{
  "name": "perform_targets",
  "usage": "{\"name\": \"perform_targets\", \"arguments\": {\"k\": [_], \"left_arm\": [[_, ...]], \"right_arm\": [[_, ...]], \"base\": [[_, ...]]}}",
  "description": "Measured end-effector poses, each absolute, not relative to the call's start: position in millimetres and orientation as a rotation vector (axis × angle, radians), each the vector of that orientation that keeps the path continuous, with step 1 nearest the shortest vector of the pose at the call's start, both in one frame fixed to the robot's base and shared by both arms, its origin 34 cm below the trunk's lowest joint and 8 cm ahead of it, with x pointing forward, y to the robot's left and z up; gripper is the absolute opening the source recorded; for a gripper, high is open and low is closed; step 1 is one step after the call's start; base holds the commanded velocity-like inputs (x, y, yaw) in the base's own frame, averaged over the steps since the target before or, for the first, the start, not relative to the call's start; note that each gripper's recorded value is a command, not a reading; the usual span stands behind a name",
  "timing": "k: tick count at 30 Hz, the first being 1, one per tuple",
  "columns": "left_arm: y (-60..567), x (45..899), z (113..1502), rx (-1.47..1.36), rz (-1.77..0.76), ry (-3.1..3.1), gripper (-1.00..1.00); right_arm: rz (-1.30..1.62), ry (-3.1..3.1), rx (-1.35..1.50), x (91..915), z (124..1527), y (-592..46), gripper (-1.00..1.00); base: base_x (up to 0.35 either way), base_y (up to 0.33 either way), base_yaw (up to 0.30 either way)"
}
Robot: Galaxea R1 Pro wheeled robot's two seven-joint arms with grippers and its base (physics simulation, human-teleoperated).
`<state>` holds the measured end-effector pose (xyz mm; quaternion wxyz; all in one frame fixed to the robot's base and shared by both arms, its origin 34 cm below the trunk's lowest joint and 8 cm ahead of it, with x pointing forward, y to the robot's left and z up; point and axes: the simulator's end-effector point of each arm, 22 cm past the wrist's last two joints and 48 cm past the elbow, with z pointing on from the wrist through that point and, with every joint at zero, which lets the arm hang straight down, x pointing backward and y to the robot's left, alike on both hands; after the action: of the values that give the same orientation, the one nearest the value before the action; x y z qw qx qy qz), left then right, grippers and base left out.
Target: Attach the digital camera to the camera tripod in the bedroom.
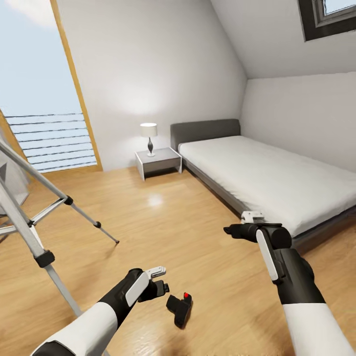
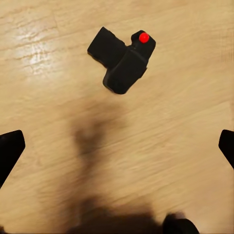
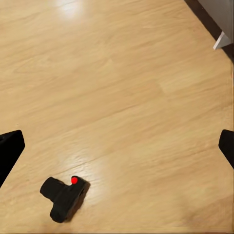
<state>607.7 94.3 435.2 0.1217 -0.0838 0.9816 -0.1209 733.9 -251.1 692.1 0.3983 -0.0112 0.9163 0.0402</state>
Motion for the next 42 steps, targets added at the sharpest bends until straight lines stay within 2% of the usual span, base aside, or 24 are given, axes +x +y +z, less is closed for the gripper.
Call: {"name": "perform_targets", "arguments": {"k": [12,20,29,32,42], "left_arm": [[108,606,407,-0.173,-0.282,2.854,1.00],[104,605,392,-0.084,-0.301,2.834,1.00],[124,603,369,-0.109,-0.284,2.832,1.00],[146,606,360,-0.179,-0.271,2.818,1.00],[164,605,337,-0.259,-0.261,2.801,1.00]], "right_arm": [[0.138,2.410,-0.018,723,631,-238,1.00],[0.132,2.244,-0.036,729,680,-236,1.00],[0.128,2.286,-0.037,722,643,-234,1.00],[0.158,2.333,-0.037,719,618,-219,1.00],[0.248,2.431,-0.044,704,559,-170,1.00]], "base": [[0.000,0.000,-0.268],[0.000,0.000,-0.276],[0.000,0.000,-0.274],[0.000,0.000,-0.178],[0.000,0.000,-0.057]]}}
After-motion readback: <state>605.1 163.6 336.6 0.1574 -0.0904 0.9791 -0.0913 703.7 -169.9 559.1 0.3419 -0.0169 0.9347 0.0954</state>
